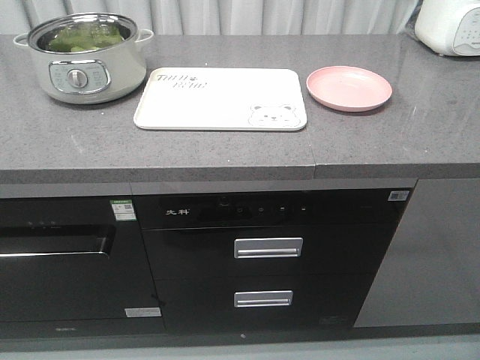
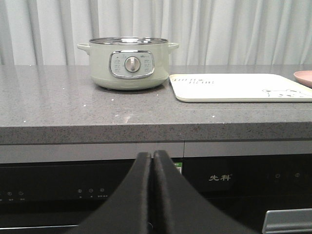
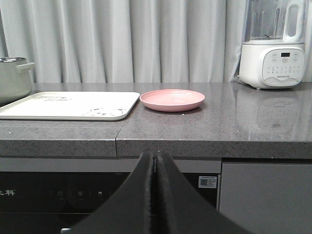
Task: Transfer vegetables to tray and serve
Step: 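Drive the base up to the counter facing the tray and pot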
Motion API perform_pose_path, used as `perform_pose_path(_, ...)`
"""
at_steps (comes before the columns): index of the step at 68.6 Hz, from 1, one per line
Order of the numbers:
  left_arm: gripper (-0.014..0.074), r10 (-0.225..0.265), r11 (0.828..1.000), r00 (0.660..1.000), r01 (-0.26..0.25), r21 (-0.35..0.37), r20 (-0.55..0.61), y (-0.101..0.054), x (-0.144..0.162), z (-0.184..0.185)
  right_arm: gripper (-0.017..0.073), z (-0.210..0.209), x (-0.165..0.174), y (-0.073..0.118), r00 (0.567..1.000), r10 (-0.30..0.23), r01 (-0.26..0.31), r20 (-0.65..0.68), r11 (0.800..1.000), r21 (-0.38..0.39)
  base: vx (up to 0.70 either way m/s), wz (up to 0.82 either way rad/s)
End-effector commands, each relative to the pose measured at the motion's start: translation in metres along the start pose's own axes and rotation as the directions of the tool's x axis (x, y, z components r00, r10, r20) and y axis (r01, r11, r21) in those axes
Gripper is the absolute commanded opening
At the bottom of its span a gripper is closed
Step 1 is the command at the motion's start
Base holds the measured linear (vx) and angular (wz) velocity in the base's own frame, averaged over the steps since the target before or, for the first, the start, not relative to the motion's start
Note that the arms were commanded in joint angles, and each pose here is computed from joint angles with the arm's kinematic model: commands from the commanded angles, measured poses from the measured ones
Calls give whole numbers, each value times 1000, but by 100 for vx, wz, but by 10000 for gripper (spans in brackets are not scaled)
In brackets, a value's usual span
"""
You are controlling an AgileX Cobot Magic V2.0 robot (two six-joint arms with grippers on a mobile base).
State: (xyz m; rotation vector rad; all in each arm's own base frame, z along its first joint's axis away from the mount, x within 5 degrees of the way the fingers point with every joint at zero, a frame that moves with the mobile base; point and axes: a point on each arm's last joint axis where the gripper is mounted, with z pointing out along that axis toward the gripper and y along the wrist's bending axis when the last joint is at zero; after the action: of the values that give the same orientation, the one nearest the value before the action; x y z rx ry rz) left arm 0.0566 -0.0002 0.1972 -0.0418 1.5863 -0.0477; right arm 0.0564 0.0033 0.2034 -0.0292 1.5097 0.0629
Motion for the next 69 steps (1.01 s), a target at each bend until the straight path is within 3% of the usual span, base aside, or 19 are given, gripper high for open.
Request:
perform_pose_path(1, -6, -10, 1000, 998, 10, 5, 59, 0, 1, 0, -2, 0, -2, 0, 998, -5, 5, 67, 1000, 4, 7, -3)
perform_pose_path(69, -6, -10, 1000, 998, 10, 5, 59, 0, 1, 0, -2, 0, -2, 0, 998, -5, 5, 67, 1000, 4, 6, -1)
